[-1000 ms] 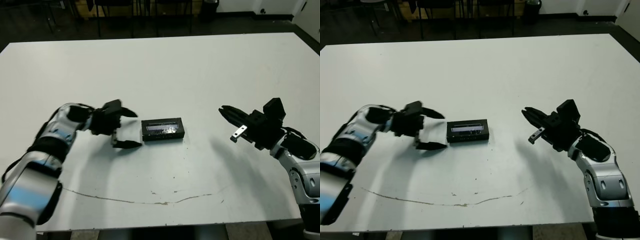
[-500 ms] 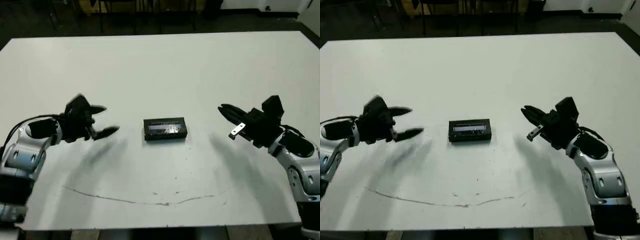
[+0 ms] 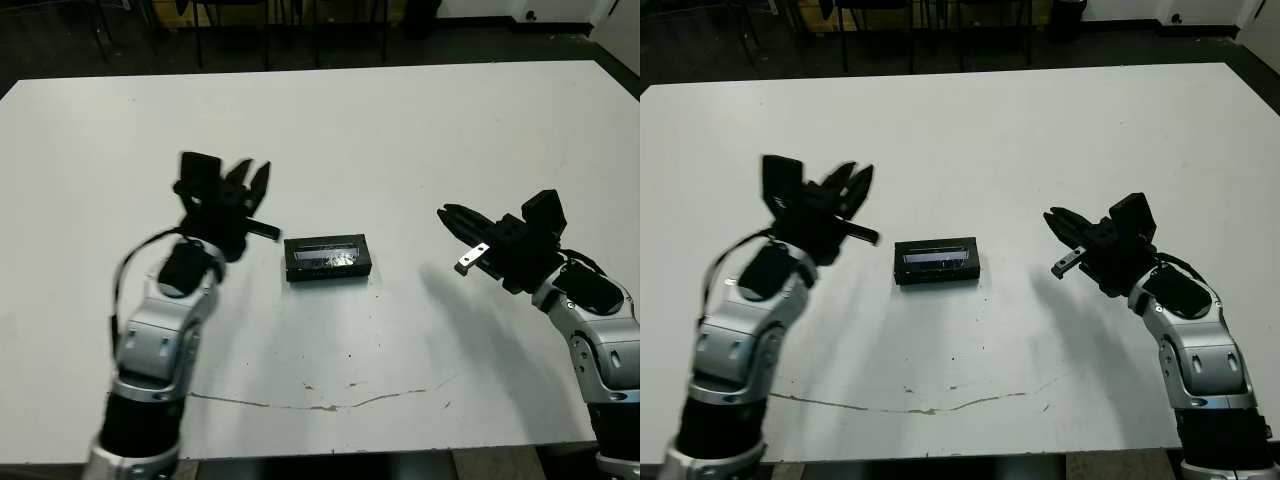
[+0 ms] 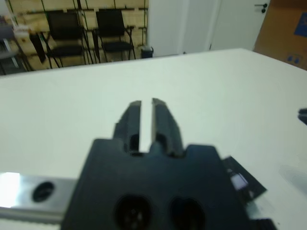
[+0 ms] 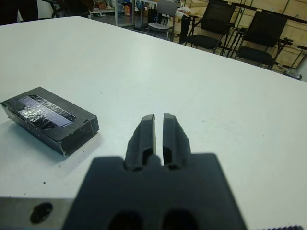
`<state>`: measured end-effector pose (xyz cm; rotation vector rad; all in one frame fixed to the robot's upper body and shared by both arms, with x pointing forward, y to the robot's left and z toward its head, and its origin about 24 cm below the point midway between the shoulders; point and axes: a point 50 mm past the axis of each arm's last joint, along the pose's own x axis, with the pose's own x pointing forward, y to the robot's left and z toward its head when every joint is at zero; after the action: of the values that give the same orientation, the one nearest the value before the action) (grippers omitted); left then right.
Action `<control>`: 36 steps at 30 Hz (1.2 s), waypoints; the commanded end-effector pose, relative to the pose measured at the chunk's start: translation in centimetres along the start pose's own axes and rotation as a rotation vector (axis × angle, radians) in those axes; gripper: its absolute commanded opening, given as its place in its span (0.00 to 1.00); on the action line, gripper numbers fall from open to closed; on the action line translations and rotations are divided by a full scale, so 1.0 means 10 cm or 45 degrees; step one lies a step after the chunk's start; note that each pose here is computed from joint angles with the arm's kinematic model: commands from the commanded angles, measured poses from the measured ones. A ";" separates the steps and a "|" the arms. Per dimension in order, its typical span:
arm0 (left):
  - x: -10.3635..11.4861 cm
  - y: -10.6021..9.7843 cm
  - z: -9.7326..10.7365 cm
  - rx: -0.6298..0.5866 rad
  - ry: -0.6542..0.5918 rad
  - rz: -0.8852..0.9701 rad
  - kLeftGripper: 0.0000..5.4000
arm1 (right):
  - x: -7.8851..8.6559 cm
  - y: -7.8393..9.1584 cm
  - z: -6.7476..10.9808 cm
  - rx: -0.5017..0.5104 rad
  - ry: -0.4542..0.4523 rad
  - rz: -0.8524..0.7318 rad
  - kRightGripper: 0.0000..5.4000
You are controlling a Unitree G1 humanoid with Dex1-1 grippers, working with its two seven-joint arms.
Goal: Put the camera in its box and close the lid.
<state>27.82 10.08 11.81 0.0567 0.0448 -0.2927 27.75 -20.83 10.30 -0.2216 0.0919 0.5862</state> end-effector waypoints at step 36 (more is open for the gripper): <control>-0.11 -0.44 -0.94 0.056 0.480 -0.153 0.00 | -0.02 0.09 -0.09 -0.023 0.017 0.033 0.00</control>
<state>26.46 6.53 5.08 0.1327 0.2632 -0.3806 27.26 -20.30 9.83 -0.2447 0.0666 0.6208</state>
